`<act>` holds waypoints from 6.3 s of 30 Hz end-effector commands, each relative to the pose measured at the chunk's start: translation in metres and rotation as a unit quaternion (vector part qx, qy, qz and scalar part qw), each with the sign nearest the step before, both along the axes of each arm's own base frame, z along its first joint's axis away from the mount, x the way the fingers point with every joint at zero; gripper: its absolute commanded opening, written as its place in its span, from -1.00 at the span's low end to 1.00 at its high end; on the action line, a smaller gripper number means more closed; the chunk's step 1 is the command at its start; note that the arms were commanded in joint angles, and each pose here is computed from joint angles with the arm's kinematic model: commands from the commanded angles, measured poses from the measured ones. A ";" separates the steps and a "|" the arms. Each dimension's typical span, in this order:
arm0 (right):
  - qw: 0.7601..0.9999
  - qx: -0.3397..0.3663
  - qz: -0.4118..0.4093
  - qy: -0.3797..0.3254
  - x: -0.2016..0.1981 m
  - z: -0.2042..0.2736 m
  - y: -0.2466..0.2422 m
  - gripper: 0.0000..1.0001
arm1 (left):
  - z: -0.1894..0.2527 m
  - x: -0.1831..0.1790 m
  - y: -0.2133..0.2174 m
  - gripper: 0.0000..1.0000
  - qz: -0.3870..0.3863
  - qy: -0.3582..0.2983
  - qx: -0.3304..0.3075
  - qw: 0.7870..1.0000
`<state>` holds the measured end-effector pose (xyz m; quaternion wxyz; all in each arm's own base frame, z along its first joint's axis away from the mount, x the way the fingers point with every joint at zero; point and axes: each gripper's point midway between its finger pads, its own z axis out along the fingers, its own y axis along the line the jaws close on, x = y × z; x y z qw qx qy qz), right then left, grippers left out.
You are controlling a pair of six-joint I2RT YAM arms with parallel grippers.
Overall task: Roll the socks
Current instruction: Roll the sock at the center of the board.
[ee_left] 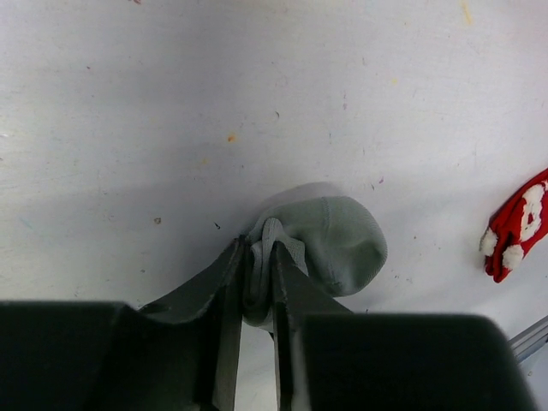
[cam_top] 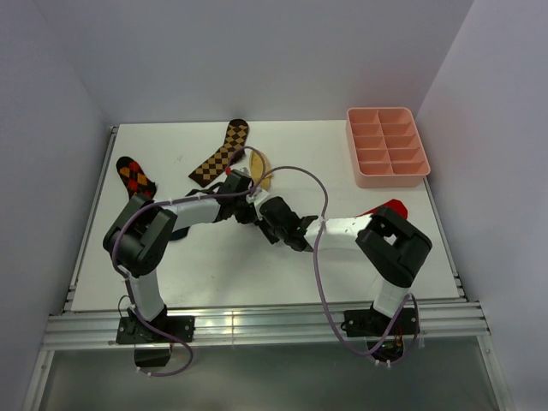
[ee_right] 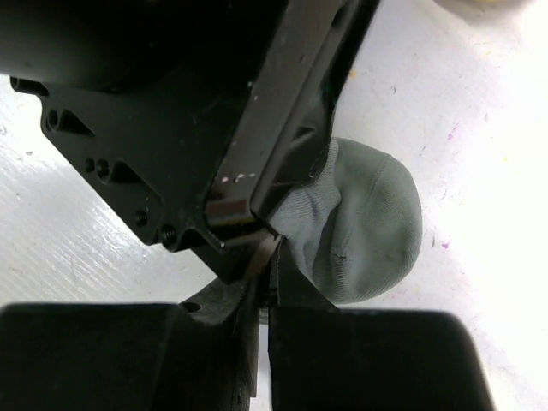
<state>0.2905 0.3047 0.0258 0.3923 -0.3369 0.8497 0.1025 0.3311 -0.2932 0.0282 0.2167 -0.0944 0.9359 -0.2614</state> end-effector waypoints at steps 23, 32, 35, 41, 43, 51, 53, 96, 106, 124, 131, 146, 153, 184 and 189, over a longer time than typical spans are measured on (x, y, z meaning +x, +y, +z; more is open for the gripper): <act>0.866 0.284 0.000 0.412 0.000 0.012 0.002 -1.00 | 0.037 0.001 0.018 0.29 0.055 -0.071 -0.060 0.994; 0.848 0.305 0.001 0.433 0.002 0.002 -0.002 -1.00 | 0.033 0.006 0.011 0.27 0.060 -0.071 -0.080 0.992; 0.854 0.300 0.002 0.426 0.004 0.002 -0.003 -1.00 | 0.028 0.008 0.009 0.24 0.060 -0.067 -0.079 0.993; 0.862 0.290 -0.003 0.416 0.005 -0.003 -0.006 -1.00 | 0.015 0.011 0.007 0.14 0.058 -0.052 -0.064 0.995; 0.866 0.287 -0.006 0.410 0.006 -0.004 -0.008 -1.00 | 0.007 0.010 0.009 0.05 0.060 -0.044 -0.051 0.996; 0.883 0.293 -0.007 0.366 0.011 0.006 -0.012 -1.00 | -0.017 0.004 0.024 -0.84 0.073 -0.006 0.007 0.997; 0.881 0.297 -0.013 0.369 0.011 0.007 -0.012 -1.00 | -0.025 -0.004 0.030 -0.99 0.067 0.012 0.026 0.997; 0.831 0.306 -0.124 0.448 0.004 -0.046 -0.045 -1.00 | 0.013 -0.007 -0.004 0.32 0.088 -0.048 -0.116 0.988; 0.855 0.284 -0.126 0.415 0.007 -0.042 -0.052 -0.95 | -0.010 -0.007 -0.008 -0.69 0.081 -0.024 -0.088 0.993; 0.985 0.133 -0.075 0.082 0.015 0.042 -0.047 -0.03 | -0.004 -0.004 -0.003 -0.99 0.049 -0.022 -0.012 0.998; 0.995 0.084 -0.046 0.005 0.009 0.042 -0.034 -0.02 | 0.000 -0.003 -0.006 -0.99 0.042 -0.021 -0.011 0.999; 0.999 0.005 -0.010 -0.049 0.000 0.018 -0.012 -0.03 | 0.001 -0.004 -0.011 -0.99 0.033 -0.015 -0.020 0.999; 0.998 -0.037 -0.029 -0.032 0.003 -0.006 -0.017 -0.07 | 0.003 -0.005 -0.014 -0.99 0.027 -0.014 -0.025 0.999; 0.904 0.217 0.010 0.368 -0.011 -0.004 -0.006 -1.00 | 0.040 0.001 0.017 0.25 0.078 -0.078 -0.073 0.991; 0.888 0.228 -0.010 0.400 -0.004 -0.010 -0.012 -1.00 | 0.033 0.001 0.013 0.23 0.073 -0.078 -0.082 0.991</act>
